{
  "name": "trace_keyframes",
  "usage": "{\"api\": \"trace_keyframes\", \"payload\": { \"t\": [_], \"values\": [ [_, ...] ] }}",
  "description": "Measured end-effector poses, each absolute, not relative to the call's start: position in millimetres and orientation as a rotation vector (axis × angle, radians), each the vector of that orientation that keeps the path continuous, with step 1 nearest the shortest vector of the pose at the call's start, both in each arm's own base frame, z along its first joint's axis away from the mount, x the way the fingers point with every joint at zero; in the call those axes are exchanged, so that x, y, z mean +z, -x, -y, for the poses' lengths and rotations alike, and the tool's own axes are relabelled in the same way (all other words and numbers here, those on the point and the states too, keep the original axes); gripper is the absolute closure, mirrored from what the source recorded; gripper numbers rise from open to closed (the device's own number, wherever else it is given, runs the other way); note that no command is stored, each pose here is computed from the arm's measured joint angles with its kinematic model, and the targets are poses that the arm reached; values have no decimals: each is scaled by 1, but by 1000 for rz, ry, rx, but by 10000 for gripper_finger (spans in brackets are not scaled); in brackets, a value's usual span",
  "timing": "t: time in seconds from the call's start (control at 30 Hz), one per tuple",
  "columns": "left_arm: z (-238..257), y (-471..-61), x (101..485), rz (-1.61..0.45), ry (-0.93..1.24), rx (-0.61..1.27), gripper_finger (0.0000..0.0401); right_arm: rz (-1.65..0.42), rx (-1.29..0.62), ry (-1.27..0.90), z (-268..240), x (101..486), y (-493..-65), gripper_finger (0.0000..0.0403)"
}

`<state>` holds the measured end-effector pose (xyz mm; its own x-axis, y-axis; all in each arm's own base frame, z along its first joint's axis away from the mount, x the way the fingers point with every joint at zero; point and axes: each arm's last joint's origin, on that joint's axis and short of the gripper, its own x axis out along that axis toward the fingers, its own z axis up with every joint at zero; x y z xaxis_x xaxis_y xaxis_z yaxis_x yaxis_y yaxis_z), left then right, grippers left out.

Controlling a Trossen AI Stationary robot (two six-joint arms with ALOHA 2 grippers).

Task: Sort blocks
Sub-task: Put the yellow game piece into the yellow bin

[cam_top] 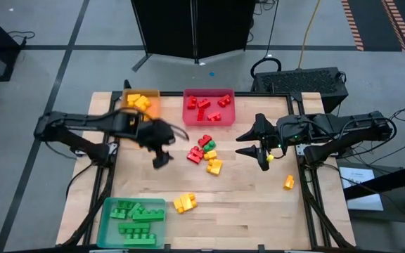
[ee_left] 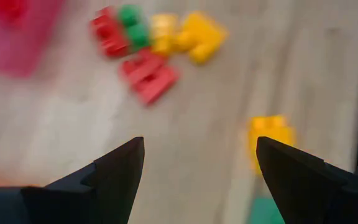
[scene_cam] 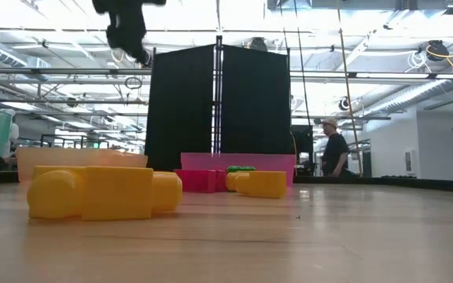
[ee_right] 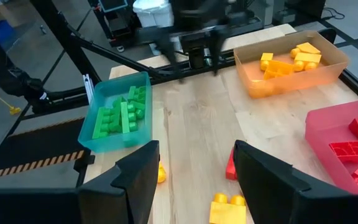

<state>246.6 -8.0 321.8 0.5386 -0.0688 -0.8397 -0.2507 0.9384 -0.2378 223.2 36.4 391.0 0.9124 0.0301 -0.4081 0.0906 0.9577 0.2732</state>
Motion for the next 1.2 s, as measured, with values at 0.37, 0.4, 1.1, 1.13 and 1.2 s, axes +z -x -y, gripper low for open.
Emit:
{"api": "trace_keyframes", "payload": {
  "t": [0.37,0.4,1.1,1.13,1.2],
  "values": [
    [89,-275,305,-921,166,-132,88,-420,-38,-318,-36,391,-223,202],
    [95,-276,301,-933,96,-186,88,-420,-39,-322,-36,391,-223,202],
    [157,-332,238,-899,-658,-555,88,-447,-13,-321,-42,389,-222,202],
    [155,-337,236,-902,-667,-574,88,-453,-10,-319,-43,389,-221,202],
    [153,-343,229,-918,-691,-616,88,-462,-5,-310,-44,388,-220,202]
  ]
}}
